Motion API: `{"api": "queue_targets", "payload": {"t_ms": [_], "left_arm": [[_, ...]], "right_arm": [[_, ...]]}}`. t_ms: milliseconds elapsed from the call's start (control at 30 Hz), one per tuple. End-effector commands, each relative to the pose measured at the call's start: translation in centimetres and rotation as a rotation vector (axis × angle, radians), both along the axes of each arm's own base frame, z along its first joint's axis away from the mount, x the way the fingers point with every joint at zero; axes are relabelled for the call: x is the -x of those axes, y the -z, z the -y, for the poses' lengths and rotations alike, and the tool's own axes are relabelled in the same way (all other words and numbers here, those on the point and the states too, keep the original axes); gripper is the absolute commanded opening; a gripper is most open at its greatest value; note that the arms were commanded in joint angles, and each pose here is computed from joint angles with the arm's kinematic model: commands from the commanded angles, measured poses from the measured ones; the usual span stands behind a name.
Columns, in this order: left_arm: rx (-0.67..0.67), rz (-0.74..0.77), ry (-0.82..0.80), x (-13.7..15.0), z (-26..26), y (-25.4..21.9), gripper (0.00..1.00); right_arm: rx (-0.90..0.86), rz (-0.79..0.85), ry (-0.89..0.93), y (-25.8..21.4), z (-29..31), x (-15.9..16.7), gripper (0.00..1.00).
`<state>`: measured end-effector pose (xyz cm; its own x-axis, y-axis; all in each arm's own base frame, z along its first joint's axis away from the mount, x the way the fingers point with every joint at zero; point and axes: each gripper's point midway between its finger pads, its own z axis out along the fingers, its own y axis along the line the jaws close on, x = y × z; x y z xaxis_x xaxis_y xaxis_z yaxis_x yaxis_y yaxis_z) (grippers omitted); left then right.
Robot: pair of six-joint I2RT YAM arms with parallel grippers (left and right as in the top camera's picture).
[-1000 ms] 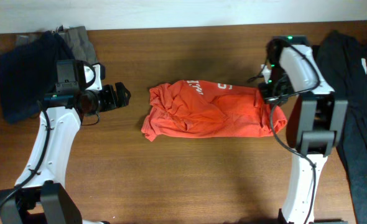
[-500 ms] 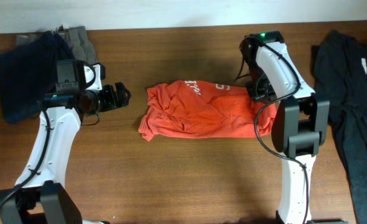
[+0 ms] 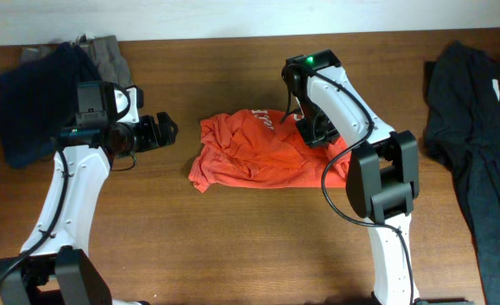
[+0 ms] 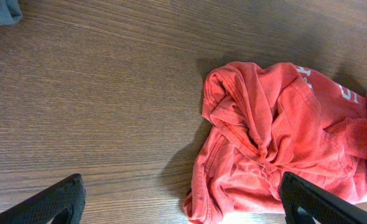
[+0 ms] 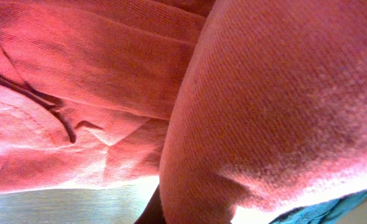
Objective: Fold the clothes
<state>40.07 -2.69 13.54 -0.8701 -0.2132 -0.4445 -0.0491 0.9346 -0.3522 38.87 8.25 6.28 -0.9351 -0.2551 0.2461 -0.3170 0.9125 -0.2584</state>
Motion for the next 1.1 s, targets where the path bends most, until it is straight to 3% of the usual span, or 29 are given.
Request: {"api": "queue_targets", "payload": {"t_ms": [0, 33, 67, 133, 233, 500, 700, 767, 800, 867, 900, 933, 1067], "left_arm": [[-0.004, 0.007, -0.005, 0.0, 0.0, -0.3, 0.99], [-0.004, 0.007, -0.005, 0.0, 0.0, -0.3, 0.99], [-0.004, 0.007, -0.005, 0.0, 0.0, -0.3, 0.99], [-0.004, 0.007, -0.005, 0.0, 0.0, -0.3, 0.99], [-0.004, 0.007, -0.005, 0.0, 0.0, -0.3, 0.99], [-0.003, 0.007, -0.005, 0.0, 0.0, -0.3, 0.99], [-0.004, 0.007, -0.005, 0.0, 0.0, -0.3, 0.99], [-0.004, 0.006, -0.005, 0.0, 0.0, -0.2, 0.99], [-0.003, 0.007, -0.005, 0.0, 0.0, -0.2, 0.99], [-0.004, 0.006, -0.005, 0.0, 0.0, -0.2, 0.99], [-0.004, 0.006, -0.005, 0.0, 0.0, -0.2, 0.99], [-0.004, 0.006, -0.005, 0.0, 0.0, -0.2, 0.99], [-0.004, 0.006, -0.006, 0.0, 0.0, -0.2, 0.99]], "right_arm": [[-0.044, 0.033, 0.01, -1.3, -1.0, 0.0, 0.05], [-0.051, 0.029, 0.012, -1.2, -1.1, 0.1, 0.1], [-0.062, 0.025, 0.015, -1.2, -1.3, 0.1, 0.25], [-0.078, 0.02, 0.019, -1.1, -1.6, 0.2, 0.66], [-0.083, 0.019, 0.021, -1.1, -1.7, 0.3, 0.98], [-0.097, 0.115, 0.121, -1.7, -1.7, -1.5, 0.99], [-0.302, 0.166, 0.188, -1.9, -3.6, -3.8, 1.0], [-0.367, 0.175, 0.214, -1.9, -3.8, -4.5, 0.9], [-0.41, 0.169, 0.226, -2.0, -3.9, -4.7, 0.75], [-0.515, 0.145, 0.229, -2.3, -4.3, -4.8, 0.25], [-0.554, 0.137, 0.241, -2.5, -4.3, -4.9, 0.11], [-0.595, 0.131, 0.274, -2.7, -3.8, -5.1, 0.04], [-0.715, 0.139, 0.298, -3.4, -2.3, -6.0, 0.04]]}}
